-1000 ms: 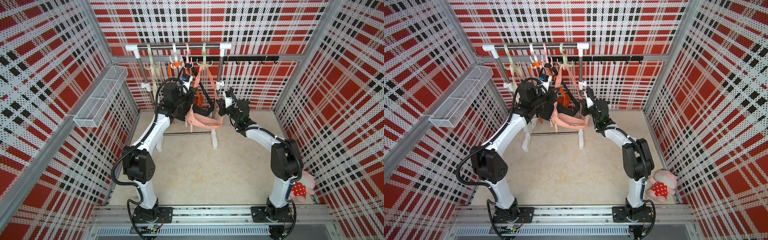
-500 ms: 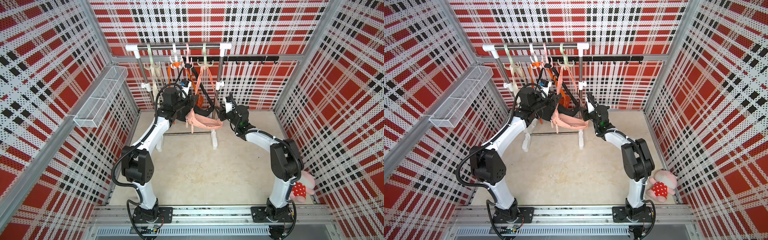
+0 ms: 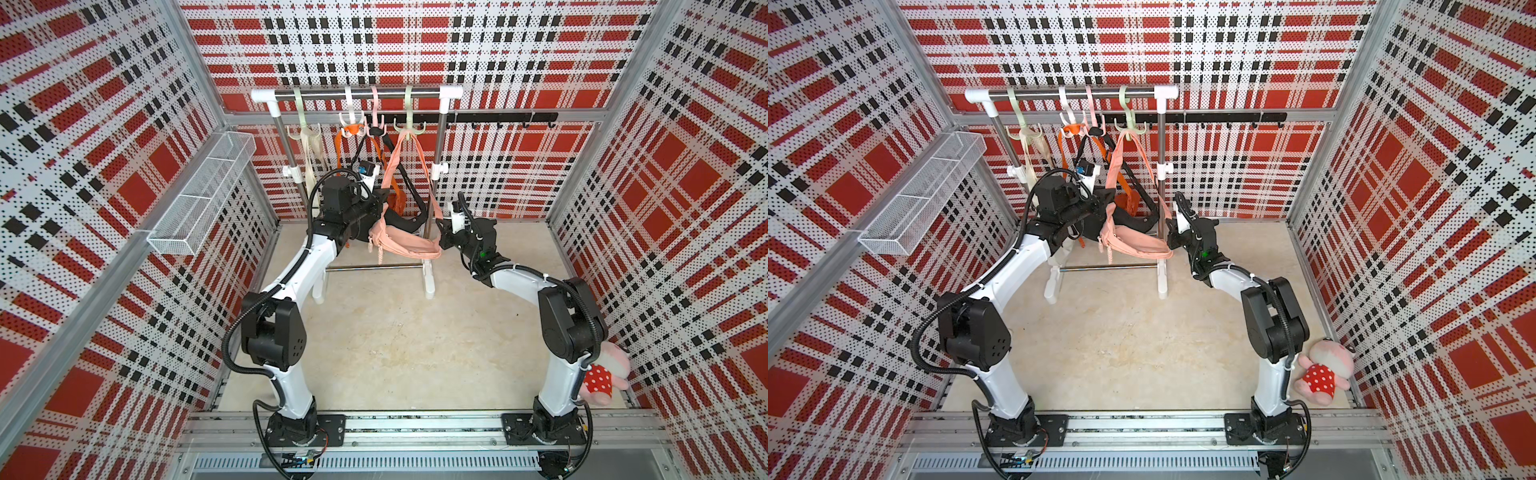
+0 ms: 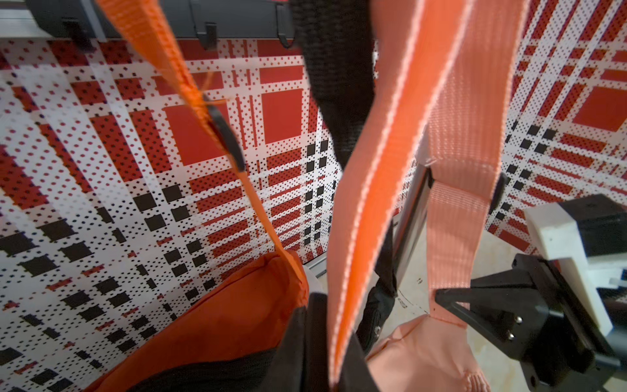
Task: Take the bag off the hook
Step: Pick up the bag from the hook.
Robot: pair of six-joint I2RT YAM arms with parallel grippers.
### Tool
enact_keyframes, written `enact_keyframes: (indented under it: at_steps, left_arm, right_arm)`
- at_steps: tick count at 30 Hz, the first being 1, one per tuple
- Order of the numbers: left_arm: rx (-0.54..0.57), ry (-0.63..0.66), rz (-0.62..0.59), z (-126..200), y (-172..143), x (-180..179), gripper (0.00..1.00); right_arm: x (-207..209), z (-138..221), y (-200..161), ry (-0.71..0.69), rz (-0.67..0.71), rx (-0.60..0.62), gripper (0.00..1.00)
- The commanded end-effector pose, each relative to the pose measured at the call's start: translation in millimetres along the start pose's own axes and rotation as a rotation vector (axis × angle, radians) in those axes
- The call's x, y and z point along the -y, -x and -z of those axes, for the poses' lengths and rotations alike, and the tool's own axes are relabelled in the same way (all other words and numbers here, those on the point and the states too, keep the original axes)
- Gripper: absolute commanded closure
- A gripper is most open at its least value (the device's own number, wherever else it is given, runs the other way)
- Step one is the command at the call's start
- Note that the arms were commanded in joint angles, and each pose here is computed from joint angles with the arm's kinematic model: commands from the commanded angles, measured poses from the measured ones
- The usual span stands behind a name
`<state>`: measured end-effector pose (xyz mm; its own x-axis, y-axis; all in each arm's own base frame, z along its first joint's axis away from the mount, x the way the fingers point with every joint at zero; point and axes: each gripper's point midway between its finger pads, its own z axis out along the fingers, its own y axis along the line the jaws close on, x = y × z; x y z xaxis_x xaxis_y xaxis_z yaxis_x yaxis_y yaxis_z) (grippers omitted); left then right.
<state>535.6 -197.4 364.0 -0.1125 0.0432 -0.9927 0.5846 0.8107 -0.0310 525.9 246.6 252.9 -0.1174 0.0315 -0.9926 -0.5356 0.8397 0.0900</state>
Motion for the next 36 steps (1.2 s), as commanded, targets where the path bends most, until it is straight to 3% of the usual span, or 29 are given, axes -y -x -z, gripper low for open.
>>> enact_keyframes:
  at_steps: [1, 6, 15, 25, 29, 32, 36]
  left_arm:
    - [0.107, 0.014, -0.021, 20, 51, -1, 0.94]
    - [0.141, 0.005, -0.017, 29, 69, 3, 1.00]
    - [0.172, -0.060, -0.038, 50, 87, 25, 1.00]
    - [0.233, -0.108, -0.087, 85, 133, 48, 1.00]
    - [0.224, -0.130, -0.107, 98, 138, 60, 1.00]
    - [0.210, -0.175, -0.120, 105, 136, 89, 1.00]
    - [0.170, -0.238, -0.090, 111, 114, 129, 1.00]
  right_arm:
    - [-7, 13, 60, 0.000, 0.035, 0.106, 1.00]
    - [-12, 30, 97, -0.005, 0.051, 0.145, 1.00]
    - [-20, 77, 161, -0.030, 0.058, 0.268, 1.00]
    - [-31, 122, 225, -0.040, 0.072, 0.350, 1.00]
    - [-33, 140, 224, -0.048, 0.035, 0.319, 1.00]
    - [-34, 159, 216, -0.059, -0.008, 0.270, 1.00]
    - [-35, 193, 194, -0.085, -0.091, 0.177, 1.00]
